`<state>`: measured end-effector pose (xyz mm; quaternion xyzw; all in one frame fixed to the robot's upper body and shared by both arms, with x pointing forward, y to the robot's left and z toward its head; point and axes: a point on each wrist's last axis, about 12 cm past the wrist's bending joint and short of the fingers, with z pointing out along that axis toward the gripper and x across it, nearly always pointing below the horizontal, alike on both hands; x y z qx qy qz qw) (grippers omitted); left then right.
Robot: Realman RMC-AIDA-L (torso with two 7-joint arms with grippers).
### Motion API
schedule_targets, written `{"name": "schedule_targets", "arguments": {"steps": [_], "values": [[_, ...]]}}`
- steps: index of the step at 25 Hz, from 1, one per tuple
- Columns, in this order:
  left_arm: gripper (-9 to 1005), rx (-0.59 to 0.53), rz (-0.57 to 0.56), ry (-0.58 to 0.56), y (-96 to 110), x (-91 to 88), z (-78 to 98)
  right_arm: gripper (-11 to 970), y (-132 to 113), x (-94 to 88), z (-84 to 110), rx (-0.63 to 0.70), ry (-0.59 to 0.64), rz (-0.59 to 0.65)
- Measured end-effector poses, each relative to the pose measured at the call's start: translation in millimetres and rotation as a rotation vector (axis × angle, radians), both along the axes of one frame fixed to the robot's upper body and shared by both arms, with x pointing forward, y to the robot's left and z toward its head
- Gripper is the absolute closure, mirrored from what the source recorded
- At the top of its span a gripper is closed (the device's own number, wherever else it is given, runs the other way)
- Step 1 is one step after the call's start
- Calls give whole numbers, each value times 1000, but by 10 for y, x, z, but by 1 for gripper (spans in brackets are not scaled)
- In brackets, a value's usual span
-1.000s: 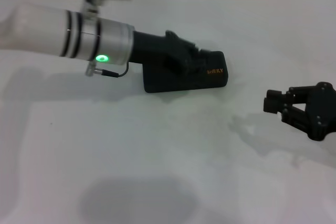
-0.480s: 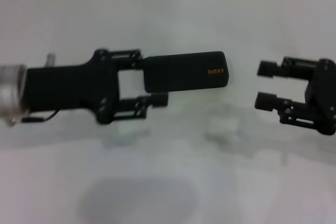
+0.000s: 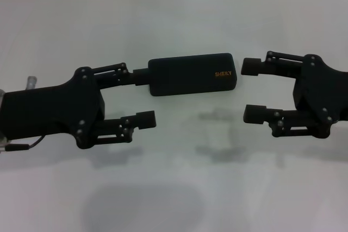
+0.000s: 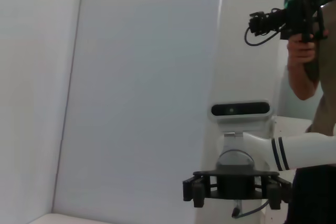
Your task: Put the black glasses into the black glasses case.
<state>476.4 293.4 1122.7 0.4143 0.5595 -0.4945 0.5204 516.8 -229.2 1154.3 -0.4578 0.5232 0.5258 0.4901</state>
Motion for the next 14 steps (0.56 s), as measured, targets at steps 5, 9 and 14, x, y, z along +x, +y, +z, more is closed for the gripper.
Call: {"name": "schedule_targets", "arguments": {"steps": [5,9,14], "values": [[268,-6,3,8,16,-11,3,173,46,4,-33,-33,4,26],[264,-12,-3,16,10,-5,13,173,82,16,-39,-43,2,37],[264,-31,30,16,57,3,17,173,87,6,-48,-40,-24,40]]}}
